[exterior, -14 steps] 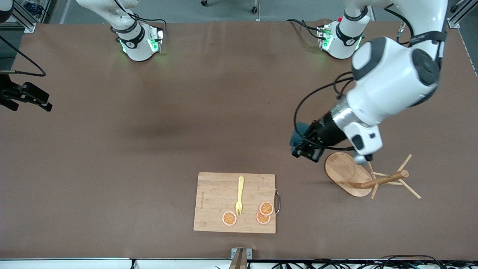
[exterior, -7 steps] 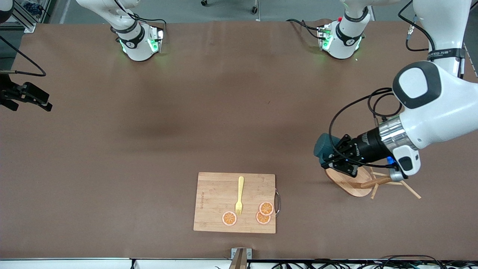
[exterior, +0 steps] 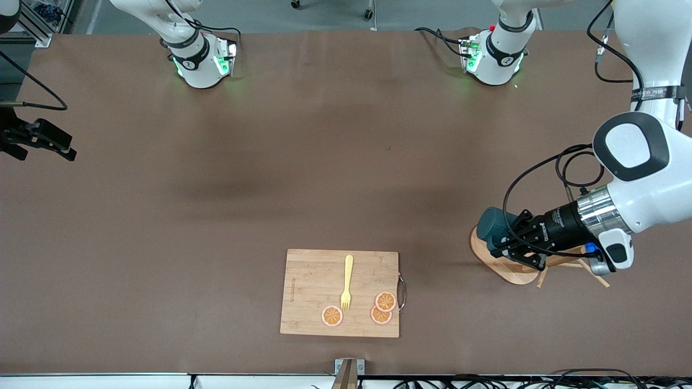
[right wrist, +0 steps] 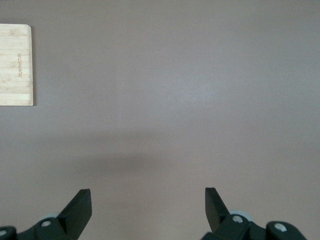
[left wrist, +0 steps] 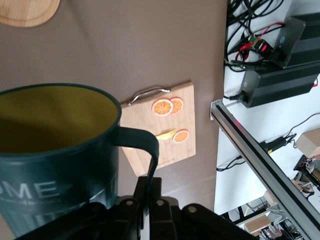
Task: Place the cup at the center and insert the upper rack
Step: 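Hang the mug handle onto a stand peg with the left gripper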
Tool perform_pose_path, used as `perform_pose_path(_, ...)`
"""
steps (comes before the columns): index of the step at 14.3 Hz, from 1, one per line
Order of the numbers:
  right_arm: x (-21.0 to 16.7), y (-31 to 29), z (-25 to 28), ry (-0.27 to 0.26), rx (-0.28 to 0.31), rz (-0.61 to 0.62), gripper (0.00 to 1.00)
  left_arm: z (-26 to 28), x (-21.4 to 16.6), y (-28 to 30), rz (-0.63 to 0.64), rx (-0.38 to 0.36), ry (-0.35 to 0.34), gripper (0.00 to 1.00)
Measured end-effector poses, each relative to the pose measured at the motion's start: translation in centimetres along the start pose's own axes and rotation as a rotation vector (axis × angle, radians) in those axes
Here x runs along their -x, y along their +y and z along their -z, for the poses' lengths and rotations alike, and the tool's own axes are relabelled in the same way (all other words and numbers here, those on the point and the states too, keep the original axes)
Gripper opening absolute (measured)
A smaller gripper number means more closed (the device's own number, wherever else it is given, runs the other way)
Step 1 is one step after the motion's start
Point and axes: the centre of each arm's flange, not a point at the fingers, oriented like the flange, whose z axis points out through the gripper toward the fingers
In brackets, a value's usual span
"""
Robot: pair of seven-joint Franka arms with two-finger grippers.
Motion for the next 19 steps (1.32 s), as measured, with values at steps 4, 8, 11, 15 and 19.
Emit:
perform_pose_path(4, 0.0, -0.3, 0.0, 0.001, 0.0, 0.006, 1.0, -0.8, -2.2, -0.3, 0.011, -0.005, 0.0, 0.05)
perform_pose_path(8, 0.0, -0.3, 0.0, 0.002, 0.0, 0.006, 1.0, -1.0, -3.6, -0.5, 0.013, 0.007, 0.007, 0.05)
perform_pose_path(11, 0.0, -0.3, 0.0, 0.002, 0.0, 0.006, 1.0, -0.3, -5.0, -0.6, 0.027, 0.016, 0.013, 0.05)
perform_pose_path(15, 0.0, -0.3, 0.0, 0.002, 0.0, 0.005, 1.0, 0.1, -5.7, -0.7, 0.033, 0.02, 0.016, 0.05)
perform_pose_path(19, 0.0, -0.2, 0.0, 0.002, 0.0, 0.004, 1.0, 0.5, -7.0, -0.9, 0.051, 0.025, 0.021, 0.05)
